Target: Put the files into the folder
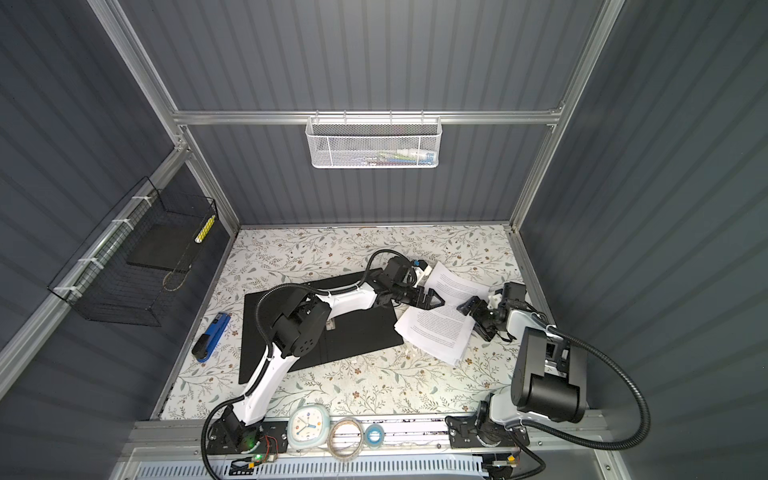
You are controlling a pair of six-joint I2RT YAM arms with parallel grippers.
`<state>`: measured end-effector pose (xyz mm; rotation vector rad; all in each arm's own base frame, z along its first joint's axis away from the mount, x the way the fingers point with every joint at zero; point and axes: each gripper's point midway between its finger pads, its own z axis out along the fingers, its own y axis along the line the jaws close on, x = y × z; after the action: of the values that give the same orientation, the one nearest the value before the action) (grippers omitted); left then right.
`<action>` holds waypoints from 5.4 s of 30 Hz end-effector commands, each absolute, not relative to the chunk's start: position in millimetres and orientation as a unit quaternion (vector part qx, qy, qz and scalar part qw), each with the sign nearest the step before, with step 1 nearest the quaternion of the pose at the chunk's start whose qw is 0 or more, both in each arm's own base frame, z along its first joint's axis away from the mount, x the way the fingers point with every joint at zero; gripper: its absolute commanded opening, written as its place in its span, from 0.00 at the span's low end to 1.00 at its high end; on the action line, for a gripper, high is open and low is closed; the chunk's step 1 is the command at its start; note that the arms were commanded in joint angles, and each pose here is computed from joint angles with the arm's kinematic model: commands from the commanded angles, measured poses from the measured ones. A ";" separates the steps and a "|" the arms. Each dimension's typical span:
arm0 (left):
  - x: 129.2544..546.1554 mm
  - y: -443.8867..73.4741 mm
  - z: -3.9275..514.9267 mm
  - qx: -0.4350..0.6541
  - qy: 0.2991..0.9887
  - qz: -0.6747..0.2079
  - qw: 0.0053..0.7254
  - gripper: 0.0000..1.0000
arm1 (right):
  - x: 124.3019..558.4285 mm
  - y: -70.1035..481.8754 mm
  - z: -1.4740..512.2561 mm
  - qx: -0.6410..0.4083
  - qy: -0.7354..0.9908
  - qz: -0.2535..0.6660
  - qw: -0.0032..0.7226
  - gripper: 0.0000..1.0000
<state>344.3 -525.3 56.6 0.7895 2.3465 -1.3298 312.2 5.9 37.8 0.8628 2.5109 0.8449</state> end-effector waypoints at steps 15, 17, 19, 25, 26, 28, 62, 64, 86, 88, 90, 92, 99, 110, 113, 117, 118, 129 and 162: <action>294.7 -488.6 -45.5 0.236 0.883 -0.405 0.019 0.99 | 317.9 39.3 73.9 0.286 0.832 0.429 0.206 0.87; 295.3 -488.9 -44.8 0.235 0.882 -0.407 0.020 0.99 | 319.3 42.8 82.0 0.277 0.827 0.441 0.211 0.87; 296.2 -489.2 -45.3 0.235 0.882 -0.407 0.021 0.99 | 319.4 45.4 85.7 0.274 0.823 0.449 0.214 0.87; 302.9 -483.6 -44.2 0.234 0.889 -0.392 0.034 0.99 | 299.2 19.8 69.3 0.300 0.876 0.325 0.192 0.87; 304.1 -482.5 -44.9 0.234 0.891 -0.387 0.036 0.99 | 295.0 14.1 68.7 0.302 0.885 0.301 0.187 0.87; 306.9 -480.0 -45.9 0.234 0.894 -0.379 0.039 0.99 | 281.6 5.7 64.1 0.303 0.902 0.259 0.169 0.87; 304.2 -490.5 -8.9 0.230 0.879 -0.417 0.024 0.15 | 271.7 12.3 12.7 0.324 0.897 0.271 0.130 0.86; 306.0 -490.6 -4.8 0.227 0.880 -0.417 0.027 0.14 | 272.9 12.2 15.0 0.321 0.897 0.273 0.132 0.86; 346.4 -434.0 150.2 0.204 0.838 -0.492 0.117 0.00 | 286.5 53.4 150.9 0.174 0.849 0.410 0.283 0.89; 344.1 -428.5 166.3 0.205 0.828 -0.507 0.123 0.00 | 288.1 66.2 167.5 0.146 0.837 0.431 0.305 0.89; 340.4 -422.1 183.5 0.208 0.818 -0.521 0.128 0.00 | 289.4 78.5 179.2 0.115 0.831 0.441 0.320 0.89; 336.6 -413.9 203.0 0.209 0.808 -0.533 0.140 0.00 | 291.9 90.7 191.1 0.084 0.823 0.453 0.333 0.89; 303.1 -388.6 256.5 0.237 0.776 -0.560 0.170 0.00 | 298.6 129.7 236.4 -0.031 0.776 0.515 0.363 0.90; 247.6 -354.7 371.6 0.300 0.694 -0.611 0.234 0.00 | 285.6 161.3 281.4 -0.139 0.673 0.617 0.384 0.92; 237.1 -348.6 407.3 0.317 0.671 -0.619 0.257 0.00 | 284.7 164.1 289.1 -0.157 0.657 0.621 0.397 0.93; 230.4 -344.7 427.2 0.326 0.659 -0.623 0.267 0.00 | 279.7 166.8 307.9 -0.185 0.618 0.641 0.417 0.94; 229.2 -344.5 429.5 0.327 0.656 -0.625 0.267 0.00 | 278.4 167.6 314.0 -0.192 0.606 0.648 0.419 0.94; 237.5 -346.3 416.4 0.314 0.672 -0.615 0.268 0.00 | 263.2 192.6 337.5 -0.251 0.572 0.652 0.430 0.95; 234.6 -349.4 453.7 0.329 0.624 -0.654 0.274 0.00 | 263.0 213.2 348.2 -0.245 0.556 0.675 0.418 0.95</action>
<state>234.6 -348.0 448.3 0.8713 1.7175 -1.7074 273.1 209.3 324.0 -0.5276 1.4927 1.7316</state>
